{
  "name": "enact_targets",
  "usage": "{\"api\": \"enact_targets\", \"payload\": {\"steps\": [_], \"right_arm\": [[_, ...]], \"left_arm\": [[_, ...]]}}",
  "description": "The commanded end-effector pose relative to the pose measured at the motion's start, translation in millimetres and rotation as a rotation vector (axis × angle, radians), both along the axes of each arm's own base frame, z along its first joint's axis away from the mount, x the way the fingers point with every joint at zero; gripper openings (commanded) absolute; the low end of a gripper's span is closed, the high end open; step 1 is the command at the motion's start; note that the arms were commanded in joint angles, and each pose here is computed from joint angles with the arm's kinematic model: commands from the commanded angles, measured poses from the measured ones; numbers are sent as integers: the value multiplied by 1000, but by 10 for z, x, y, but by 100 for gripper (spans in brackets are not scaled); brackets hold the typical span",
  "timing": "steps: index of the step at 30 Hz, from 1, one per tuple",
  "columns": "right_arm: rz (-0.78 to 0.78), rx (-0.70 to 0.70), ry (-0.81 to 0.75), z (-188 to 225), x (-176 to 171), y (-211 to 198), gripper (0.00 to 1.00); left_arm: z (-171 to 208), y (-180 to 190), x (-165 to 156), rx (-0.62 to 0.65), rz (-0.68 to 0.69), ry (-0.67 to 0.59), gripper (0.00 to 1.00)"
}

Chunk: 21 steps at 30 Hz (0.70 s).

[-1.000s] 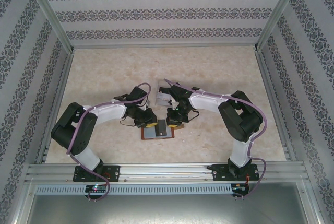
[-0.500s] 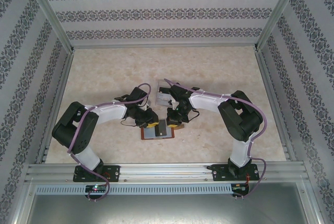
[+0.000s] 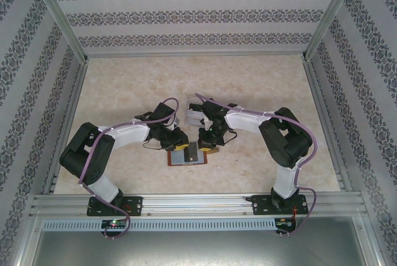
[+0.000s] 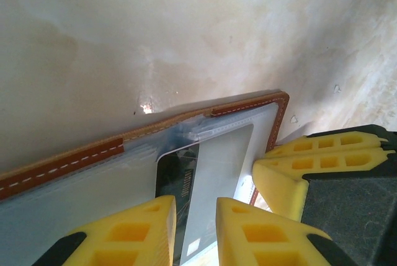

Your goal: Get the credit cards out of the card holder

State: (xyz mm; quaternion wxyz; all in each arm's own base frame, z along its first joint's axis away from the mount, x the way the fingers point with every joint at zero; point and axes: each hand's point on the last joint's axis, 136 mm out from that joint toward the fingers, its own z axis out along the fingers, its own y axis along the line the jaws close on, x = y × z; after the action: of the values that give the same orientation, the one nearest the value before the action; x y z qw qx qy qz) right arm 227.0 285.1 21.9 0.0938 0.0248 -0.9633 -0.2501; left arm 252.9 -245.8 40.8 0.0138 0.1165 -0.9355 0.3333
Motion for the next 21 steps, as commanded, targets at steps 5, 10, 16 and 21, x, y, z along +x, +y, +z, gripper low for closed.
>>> {"api": "enact_targets", "payload": {"steps": [5,10,16,21], "right_arm": [[-1,-60,19,-169,-15,-112,8],[0,-57,20,-165,-12,-105,8],[1,-59,22,-164,-13,-108,8],[2,-59,25,-172,-16,-105,8]], "left_arm": [[-87,130,-42,56,15,34,24],[-134,150,-67,74,9,54,24],[-157,127,-53,69,4,59,24],[-183,89,-40,46,4,61,24]]}}
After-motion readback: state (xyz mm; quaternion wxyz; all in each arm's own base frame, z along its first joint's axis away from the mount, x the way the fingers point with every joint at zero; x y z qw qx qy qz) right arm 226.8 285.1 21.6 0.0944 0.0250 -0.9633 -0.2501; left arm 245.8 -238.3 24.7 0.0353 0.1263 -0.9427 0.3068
